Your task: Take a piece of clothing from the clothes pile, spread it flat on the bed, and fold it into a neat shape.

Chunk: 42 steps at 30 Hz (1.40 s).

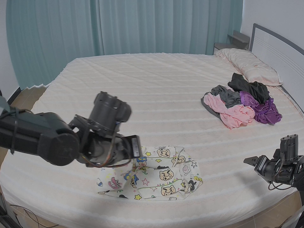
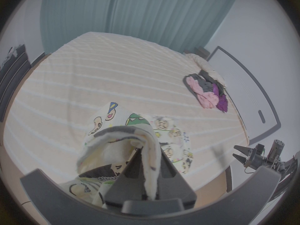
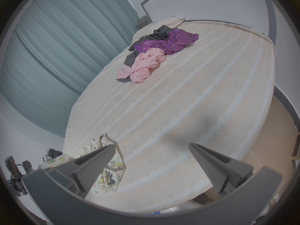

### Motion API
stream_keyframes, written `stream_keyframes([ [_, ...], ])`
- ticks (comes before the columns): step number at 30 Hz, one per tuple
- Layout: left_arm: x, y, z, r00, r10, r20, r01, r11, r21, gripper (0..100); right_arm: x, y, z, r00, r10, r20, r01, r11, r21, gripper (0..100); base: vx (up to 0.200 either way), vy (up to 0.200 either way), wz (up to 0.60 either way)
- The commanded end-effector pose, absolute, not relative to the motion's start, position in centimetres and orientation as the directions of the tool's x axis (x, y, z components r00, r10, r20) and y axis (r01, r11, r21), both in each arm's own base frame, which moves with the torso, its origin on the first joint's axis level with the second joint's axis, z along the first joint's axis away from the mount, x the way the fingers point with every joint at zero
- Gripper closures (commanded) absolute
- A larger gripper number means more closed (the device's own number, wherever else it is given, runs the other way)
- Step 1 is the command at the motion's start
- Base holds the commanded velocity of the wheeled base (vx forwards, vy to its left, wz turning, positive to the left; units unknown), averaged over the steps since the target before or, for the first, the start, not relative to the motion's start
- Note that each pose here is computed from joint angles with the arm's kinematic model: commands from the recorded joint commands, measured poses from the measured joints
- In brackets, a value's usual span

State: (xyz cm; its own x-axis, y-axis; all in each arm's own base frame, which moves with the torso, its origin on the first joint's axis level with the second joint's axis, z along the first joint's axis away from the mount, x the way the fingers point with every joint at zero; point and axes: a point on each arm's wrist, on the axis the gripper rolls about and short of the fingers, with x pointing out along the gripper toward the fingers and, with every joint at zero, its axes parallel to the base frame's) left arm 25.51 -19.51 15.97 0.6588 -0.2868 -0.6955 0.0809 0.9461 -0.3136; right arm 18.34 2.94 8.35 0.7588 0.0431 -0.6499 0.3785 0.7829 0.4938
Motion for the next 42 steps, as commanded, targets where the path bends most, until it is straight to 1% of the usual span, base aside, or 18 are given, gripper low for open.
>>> stream_keyframes([
  [1,25.5,-26.2,13.7,0.611,-0.323,-0.723,0.161,0.945,-0.286,100,18.2,3.3,8.5,0.763,0.054,-0.645,0.364,0.789,0.496,0,0.0,0.0,0.0],
  [3,25.2,-27.4,14.0,0.598,-0.337,-0.728,0.185,0.941,-0.284,100,18.2,3.3,8.5,0.762,0.055,-0.645,0.363,0.789,0.496,0,0.0,0.0,0.0],
  [5,25.5,-28.0,14.6,0.605,-0.351,-0.715,0.172,0.934,-0.314,100,18.2,3.3,8.5,0.762,0.056,-0.645,0.361,0.79,0.496,0,0.0,0.0,0.0],
  [7,25.9,-28.3,14.9,0.607,-0.353,-0.712,0.145,0.93,-0.338,100,18.2,3.3,8.5,0.763,0.056,-0.644,0.361,0.79,0.497,0,0.0,0.0,0.0],
  [13,25.9,-28.4,15.6,0.576,-0.391,-0.718,0.149,0.914,-0.378,100,18.2,3.5,8.5,0.763,0.063,-0.644,0.354,0.792,0.497,0,0.0,0.0,0.0],
  [14,25.9,-28.6,16.0,0.566,-0.42,-0.709,0.146,0.898,-0.415,100,18.1,3.5,8.4,0.76,0.064,-0.647,0.355,0.793,0.495,0,0.0,0.0,0.0],
  [16,25.9,-28.8,16.3,0.564,-0.438,-0.7,0.133,0.885,-0.446,100,18.2,3.6,8.5,0.763,0.065,-0.644,0.352,0.793,0.497,0,0.0,0.0,0.0],
  [17,26.0,-28.8,16.4,0.565,-0.439,-0.699,0.131,0.884,-0.449,0,18.2,3.6,8.5,0.763,0.065,-0.644,0.352,0.793,0.497,0,0.0,0.0,0.0],
  [24,26.4,-29.1,17.0,0.574,-0.457,-0.68,0.111,0.866,-0.488,0,18.1,3.6,8.4,0.759,0.066,-0.648,0.355,0.792,0.496,0,0.0,0.0,0.0],
  [36,26.5,-29.2,16.9,0.588,-0.466,-0.661,0.1,0.853,-0.512,0,18.0,3.6,8.3,0.758,0.066,-0.649,0.356,0.792,0.495,0,0.0,0.0,0.0],
  [40,26.8,-28.1,16.2,0.584,-0.433,-0.687,0.065,0.868,-0.492,0,18.0,3.5,8.3,0.757,0.065,-0.65,0.357,0.793,0.495,0,0.0,0.0,0.0],
  [42,26.9,-26.1,15.1,0.571,-0.385,-0.725,0.013,0.887,-0.461,0,17.9,3.6,8.3,0.754,0.068,-0.653,0.354,0.795,0.492,0,0.0,0.0,0.0],
])
